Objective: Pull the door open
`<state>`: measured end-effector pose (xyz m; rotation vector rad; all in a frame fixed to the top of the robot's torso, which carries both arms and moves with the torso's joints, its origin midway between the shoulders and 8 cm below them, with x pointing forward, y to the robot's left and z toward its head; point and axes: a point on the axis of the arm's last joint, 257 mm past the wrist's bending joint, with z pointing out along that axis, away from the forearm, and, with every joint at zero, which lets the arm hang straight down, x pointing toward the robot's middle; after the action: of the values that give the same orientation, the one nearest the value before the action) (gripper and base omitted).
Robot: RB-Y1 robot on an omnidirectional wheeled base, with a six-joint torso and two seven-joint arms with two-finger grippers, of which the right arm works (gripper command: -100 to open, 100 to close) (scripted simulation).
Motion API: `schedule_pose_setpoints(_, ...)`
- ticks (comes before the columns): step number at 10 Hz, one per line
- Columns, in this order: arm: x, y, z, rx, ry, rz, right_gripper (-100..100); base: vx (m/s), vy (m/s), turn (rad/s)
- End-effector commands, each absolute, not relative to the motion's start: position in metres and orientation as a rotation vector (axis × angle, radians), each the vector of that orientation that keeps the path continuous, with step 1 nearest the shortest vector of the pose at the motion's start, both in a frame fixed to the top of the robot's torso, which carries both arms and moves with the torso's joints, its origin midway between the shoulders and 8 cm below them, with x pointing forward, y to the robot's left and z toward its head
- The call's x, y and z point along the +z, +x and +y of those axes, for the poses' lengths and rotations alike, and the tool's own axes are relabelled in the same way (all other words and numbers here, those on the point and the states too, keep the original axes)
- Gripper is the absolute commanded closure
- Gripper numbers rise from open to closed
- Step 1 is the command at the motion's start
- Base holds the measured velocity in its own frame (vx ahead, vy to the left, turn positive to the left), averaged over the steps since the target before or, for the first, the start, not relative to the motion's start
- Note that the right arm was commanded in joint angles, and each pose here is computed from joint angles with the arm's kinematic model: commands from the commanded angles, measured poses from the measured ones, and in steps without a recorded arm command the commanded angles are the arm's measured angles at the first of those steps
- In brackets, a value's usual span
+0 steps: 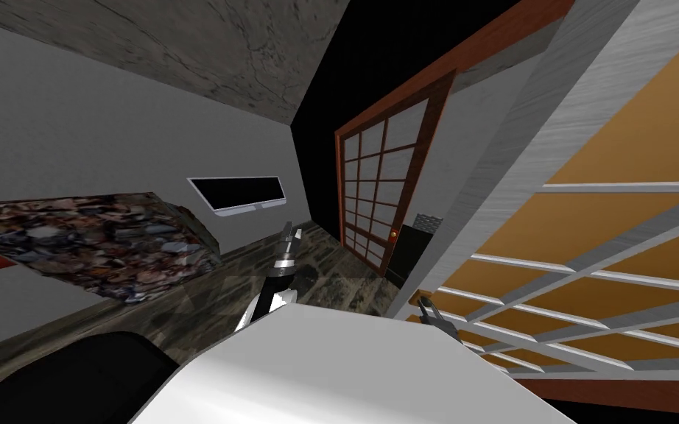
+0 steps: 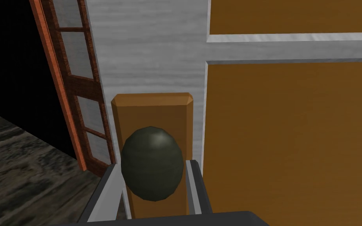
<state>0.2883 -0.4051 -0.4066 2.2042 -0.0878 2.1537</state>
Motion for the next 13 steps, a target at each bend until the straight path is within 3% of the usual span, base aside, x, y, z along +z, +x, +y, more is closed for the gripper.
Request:
schedule_pose_setpoints(1, -0.403, 0.284, -0.404, 2.179, 2.205, -0.063, 100, -0.287, -0.071, 0.197)
schedule_pose_setpoints(13, -0.401, 0.26, -0.406, 2.23, 2.245, 0.035, 100, -0.21, -0.038, 0.128)
